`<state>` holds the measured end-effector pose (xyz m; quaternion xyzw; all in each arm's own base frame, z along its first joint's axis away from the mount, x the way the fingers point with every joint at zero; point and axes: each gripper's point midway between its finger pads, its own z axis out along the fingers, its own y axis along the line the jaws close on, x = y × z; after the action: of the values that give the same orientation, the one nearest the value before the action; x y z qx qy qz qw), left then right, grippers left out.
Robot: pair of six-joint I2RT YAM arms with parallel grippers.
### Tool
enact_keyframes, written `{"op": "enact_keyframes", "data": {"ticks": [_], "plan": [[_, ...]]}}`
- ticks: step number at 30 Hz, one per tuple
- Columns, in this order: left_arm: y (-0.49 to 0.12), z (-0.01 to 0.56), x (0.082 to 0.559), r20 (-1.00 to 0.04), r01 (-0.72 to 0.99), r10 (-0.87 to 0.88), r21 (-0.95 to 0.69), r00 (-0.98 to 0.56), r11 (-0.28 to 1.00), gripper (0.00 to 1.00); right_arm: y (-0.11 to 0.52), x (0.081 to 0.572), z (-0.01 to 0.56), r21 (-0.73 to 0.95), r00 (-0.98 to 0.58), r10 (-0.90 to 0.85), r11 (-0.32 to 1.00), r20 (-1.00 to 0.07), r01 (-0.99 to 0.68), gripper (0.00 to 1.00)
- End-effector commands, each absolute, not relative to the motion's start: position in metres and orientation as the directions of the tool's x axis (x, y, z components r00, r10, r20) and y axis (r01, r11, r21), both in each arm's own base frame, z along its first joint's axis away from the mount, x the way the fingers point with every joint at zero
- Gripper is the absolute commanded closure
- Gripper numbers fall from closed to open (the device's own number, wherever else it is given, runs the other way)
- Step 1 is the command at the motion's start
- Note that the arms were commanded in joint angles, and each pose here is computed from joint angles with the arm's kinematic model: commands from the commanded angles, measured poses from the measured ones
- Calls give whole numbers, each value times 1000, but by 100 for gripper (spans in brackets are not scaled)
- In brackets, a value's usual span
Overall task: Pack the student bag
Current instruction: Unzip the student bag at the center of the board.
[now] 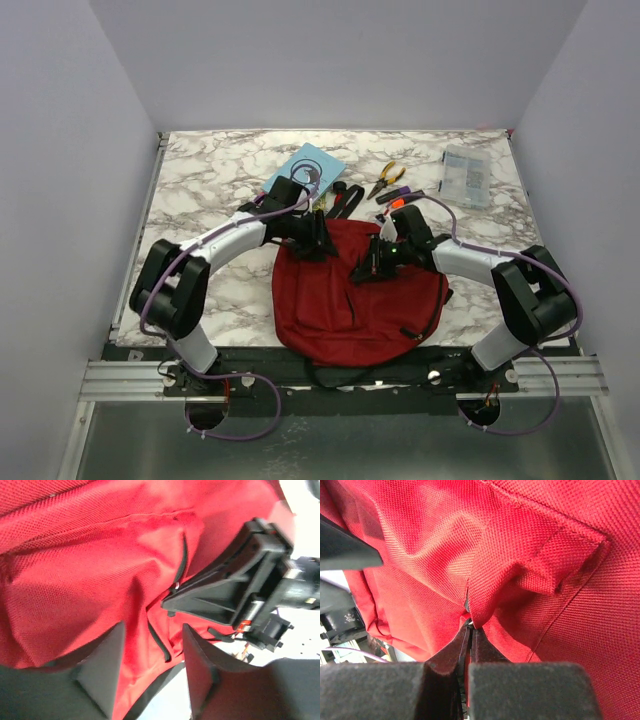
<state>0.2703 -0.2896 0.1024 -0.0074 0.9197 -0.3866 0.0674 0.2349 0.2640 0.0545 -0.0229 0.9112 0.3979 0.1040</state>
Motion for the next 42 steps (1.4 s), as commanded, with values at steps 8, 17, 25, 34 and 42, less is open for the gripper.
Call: {"op": "enact_keyframes", "data": {"ticks": [8,17,25,34,42], "plan": [[-301,133,280,-349,194,-10,-544,-937,816,20,271,243,75,726,-964,32,664,-265,-178,99],[-300,109,299,-354,153,9,-381,-935,912,27,272,239,76,745,-962,39,641,-270,-183,99],[-320,99,294,-298,191,64,-420,-952,887,45,273,241,77,744,-959,34,639,-281,-196,99],[-325,92,298,-292,216,94,-422,-952,880,100,273,245,83,724,-953,24,655,-302,-213,99],[-314,106,312,-332,161,-13,-491,-943,856,100,295,225,82,697,-954,-59,670,-293,-256,99]]}}
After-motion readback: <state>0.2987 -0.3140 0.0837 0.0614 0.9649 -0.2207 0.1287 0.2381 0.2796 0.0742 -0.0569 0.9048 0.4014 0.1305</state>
